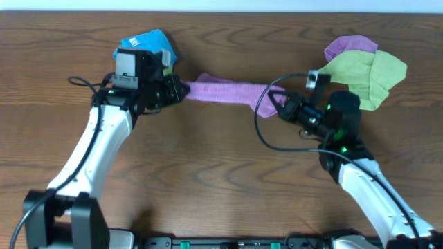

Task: Fold the cloth
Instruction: 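Lift the purple cloth with both grippers and pull it away from the robot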

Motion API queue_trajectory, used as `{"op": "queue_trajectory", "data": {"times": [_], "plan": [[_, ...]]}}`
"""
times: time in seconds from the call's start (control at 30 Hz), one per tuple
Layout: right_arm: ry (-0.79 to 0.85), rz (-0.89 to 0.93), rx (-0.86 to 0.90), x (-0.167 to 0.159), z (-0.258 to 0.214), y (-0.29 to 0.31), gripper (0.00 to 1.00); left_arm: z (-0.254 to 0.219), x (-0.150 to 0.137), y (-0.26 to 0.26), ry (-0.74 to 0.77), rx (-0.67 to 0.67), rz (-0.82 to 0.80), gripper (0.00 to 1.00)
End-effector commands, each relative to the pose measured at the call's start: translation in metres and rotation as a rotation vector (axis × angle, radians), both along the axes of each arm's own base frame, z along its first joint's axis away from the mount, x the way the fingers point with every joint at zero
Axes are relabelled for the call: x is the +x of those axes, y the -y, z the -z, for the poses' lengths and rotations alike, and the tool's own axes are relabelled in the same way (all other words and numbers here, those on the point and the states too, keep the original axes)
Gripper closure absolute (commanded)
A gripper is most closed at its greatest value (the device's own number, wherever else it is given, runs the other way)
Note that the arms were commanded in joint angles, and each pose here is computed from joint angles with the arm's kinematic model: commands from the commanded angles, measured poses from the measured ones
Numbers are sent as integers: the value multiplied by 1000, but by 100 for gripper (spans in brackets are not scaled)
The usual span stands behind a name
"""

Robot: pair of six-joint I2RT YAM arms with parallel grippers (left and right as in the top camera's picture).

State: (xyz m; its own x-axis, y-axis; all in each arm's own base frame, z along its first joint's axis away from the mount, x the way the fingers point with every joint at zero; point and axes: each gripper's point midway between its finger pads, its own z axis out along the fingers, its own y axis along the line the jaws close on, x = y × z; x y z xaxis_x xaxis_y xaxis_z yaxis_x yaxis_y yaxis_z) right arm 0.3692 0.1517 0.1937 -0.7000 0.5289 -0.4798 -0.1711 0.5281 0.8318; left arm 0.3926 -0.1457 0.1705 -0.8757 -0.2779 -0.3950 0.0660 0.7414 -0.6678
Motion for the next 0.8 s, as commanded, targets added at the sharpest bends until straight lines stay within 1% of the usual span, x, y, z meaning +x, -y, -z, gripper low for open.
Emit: {"op": "queue_trajectory", "data": {"times": [0.0, 0.17, 0.27, 0.37, 0.53, 0.7, 0.77], "plan": [[68, 59, -28, 19, -29, 11, 99, -33, 7, -4, 53, -67, -73, 94], [93, 111, -105, 40, -43, 19, 99, -56, 25, -2, 141, -121, -105, 94], [98, 118, -120, 55, -46, 21, 99, -59, 36, -2, 175, -136, -116, 94], [98, 125, -137, 79, -44, 24, 99, -58, 47, -1, 202, -150, -128, 94], [99, 142, -160, 121, -39, 32, 99, -60, 79, -5, 273, -162, -184, 94], [107, 156, -177, 162, -43, 40, 99, -63, 119, 1, 302, -176, -177, 94], [108, 153, -190, 170, -46, 41, 99, -69, 129, 3, 321, -177, -168, 94]]}}
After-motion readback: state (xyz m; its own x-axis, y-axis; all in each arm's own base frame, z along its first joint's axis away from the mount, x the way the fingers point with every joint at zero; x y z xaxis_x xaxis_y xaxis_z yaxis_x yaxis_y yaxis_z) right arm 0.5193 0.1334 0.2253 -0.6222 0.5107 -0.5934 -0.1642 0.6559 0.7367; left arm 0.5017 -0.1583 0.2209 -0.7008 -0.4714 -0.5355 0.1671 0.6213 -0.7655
